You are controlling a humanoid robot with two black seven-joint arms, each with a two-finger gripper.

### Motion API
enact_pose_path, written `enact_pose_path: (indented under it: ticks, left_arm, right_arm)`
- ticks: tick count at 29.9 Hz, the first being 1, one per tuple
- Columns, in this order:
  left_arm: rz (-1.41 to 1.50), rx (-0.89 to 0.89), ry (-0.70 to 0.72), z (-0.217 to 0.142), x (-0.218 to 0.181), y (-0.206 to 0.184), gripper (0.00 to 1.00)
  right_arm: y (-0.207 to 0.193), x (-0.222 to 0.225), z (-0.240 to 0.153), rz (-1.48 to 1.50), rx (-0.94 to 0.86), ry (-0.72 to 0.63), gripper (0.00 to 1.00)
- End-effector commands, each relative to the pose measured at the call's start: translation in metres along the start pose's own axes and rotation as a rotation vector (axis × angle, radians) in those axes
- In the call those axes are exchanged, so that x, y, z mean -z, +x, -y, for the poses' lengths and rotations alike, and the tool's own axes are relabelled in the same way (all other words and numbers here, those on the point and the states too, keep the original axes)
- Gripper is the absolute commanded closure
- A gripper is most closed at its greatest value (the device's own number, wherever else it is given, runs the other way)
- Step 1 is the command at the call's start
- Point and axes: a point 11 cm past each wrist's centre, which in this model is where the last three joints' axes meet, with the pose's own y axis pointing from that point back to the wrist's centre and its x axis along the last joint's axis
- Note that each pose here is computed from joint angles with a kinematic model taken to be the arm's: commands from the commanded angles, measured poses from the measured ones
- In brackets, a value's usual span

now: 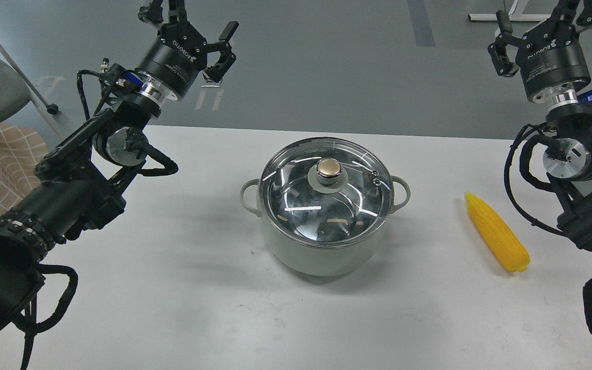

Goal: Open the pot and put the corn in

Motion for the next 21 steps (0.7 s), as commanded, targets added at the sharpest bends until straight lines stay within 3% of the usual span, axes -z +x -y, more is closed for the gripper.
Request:
enact_pose_path:
  ticks: [1,10,21]
  left_arm:
    - [0.020,-0.010,0.020,-0.003,0.000,0.006,0.02]
    - [0.059,-0.127,0.016,-0.010,-0.012,0.042,0.02]
    - [0.047,-0.129,0.026,-0.012,0.000,0.037,0.02]
  right_arm:
    - [0.005,0.001,-0.001,-0.007,-0.008,-0.002,0.00]
    - [0.016,-0.008,-0.005,-0.086,-0.016,-0.074,0.00]
    - [0.022,-0.013,-0.002,-0.123,-0.040,-0.105,0.00]
